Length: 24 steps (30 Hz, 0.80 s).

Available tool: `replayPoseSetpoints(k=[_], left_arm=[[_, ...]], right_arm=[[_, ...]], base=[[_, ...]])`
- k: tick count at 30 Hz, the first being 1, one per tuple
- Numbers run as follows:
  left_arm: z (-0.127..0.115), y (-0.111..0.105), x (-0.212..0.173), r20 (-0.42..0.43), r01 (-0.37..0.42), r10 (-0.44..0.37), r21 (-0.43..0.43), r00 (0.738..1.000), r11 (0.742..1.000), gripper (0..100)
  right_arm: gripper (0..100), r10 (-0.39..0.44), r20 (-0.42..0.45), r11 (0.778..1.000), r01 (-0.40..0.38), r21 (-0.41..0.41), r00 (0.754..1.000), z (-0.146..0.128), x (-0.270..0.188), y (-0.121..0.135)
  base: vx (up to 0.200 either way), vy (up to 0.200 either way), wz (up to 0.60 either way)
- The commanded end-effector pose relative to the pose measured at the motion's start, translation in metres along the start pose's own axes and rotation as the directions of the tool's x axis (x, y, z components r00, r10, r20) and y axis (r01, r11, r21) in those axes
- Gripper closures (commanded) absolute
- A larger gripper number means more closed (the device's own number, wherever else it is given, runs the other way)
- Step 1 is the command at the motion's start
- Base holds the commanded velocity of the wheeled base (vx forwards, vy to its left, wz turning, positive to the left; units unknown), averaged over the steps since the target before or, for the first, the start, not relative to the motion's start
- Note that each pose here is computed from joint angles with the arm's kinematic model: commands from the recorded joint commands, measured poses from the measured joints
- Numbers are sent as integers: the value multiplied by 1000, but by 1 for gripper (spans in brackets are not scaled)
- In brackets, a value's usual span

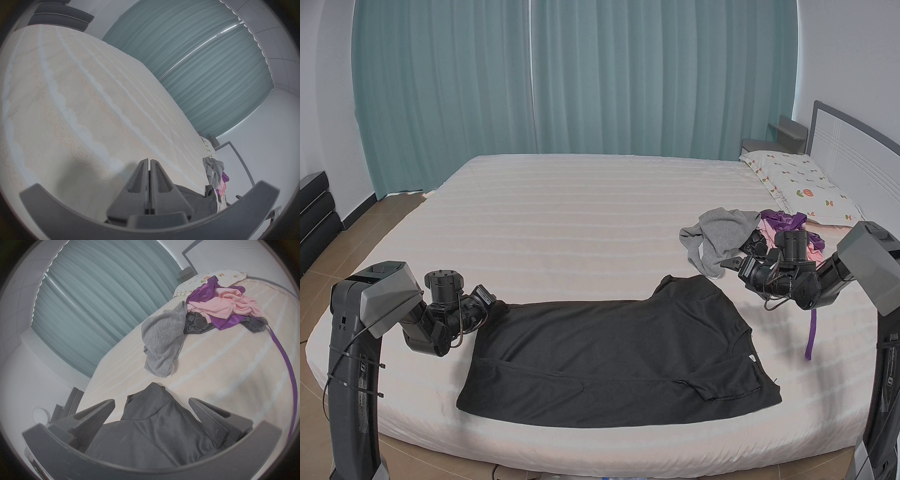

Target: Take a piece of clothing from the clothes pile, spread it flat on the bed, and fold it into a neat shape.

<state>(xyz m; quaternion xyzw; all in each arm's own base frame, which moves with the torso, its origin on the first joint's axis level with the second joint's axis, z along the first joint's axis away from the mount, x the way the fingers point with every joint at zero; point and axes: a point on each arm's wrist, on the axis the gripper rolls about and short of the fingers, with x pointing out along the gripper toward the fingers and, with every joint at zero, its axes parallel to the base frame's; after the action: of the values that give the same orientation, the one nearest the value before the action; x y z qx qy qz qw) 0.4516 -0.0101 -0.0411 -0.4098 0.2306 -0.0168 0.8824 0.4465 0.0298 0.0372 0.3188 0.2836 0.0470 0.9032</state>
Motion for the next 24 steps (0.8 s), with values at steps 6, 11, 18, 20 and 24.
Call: replayPoseSetpoints(k=[6,11,18,20,24], left_arm=[[-1,-1,0,-3,2,-2,0,1000,1000,100],[-1,-1,0,-5,0,0,0,1000,1000,100],[0,-1,0,-6,-1,1,-1,1000,1000,100],[0,-1,0,-5,0,0,-2,1000,1000,100],[0,-1,0,-6,-1,1,-2,1000,1000,100]], right_arm=[[0,-32,-42,998,29,-62,999,-21,53,-4],[0,-30,-37,998,28,-59,999,-21,61,-6],[0,-49,-35,997,46,-64,998,-27,70,-10],[0,-50,-40,997,47,-67,998,-31,73,-10],[0,-49,-32,997,46,-66,998,-28,77,-11]], base=[[0,0,0],[0,0,0],[0,0,0],[0,0,0],[0,0,0]])
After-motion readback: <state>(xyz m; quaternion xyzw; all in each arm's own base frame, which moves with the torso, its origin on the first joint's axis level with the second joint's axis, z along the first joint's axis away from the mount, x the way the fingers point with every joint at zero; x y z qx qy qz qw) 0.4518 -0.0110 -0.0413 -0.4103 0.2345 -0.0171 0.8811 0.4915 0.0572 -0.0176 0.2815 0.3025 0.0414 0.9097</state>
